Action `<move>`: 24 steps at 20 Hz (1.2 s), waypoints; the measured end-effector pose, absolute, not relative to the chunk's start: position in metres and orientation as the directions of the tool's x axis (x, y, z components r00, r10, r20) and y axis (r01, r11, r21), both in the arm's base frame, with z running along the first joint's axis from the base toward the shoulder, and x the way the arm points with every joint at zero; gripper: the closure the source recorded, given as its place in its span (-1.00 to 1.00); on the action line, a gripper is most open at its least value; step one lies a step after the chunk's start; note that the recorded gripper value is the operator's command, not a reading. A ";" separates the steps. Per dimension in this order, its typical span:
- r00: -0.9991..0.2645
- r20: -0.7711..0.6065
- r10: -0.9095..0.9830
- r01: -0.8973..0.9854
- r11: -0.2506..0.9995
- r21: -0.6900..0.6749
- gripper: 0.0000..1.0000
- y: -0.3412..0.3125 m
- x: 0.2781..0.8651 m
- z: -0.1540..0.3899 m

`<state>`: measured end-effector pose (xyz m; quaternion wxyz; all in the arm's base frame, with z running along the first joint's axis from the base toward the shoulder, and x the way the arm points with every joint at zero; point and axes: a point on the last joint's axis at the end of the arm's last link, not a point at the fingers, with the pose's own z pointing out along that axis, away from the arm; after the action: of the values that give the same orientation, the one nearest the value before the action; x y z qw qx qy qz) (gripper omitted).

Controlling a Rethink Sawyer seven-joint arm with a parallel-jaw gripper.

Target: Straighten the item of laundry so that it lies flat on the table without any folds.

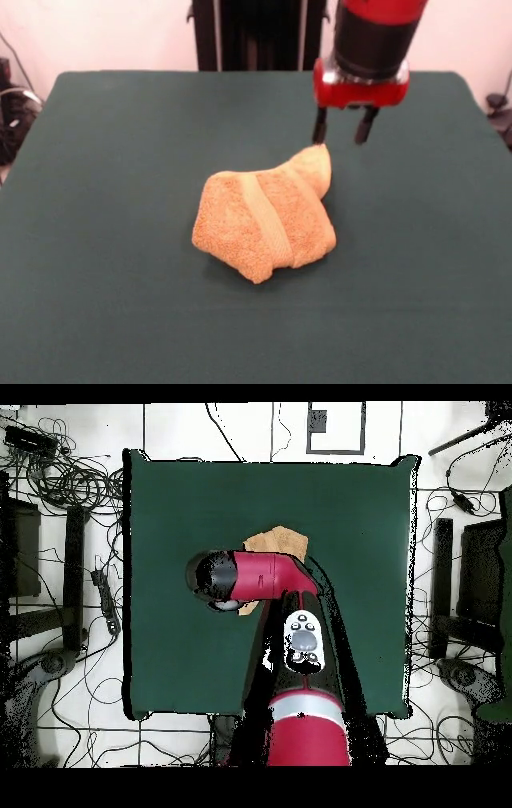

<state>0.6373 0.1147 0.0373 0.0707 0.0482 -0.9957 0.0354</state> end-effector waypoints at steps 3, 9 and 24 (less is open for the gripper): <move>-0.987 0.133 -0.092 -0.103 0.991 -0.080 -1.00 0.106 0.645 0.016; -0.985 0.123 -0.120 -0.135 0.983 -0.121 -1.00 0.088 0.645 -0.035; -0.978 0.162 -0.135 -0.159 0.976 -0.148 -1.00 0.090 0.655 -0.043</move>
<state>0.6551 0.0904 -0.0435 0.0757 0.0740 -0.9911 0.0804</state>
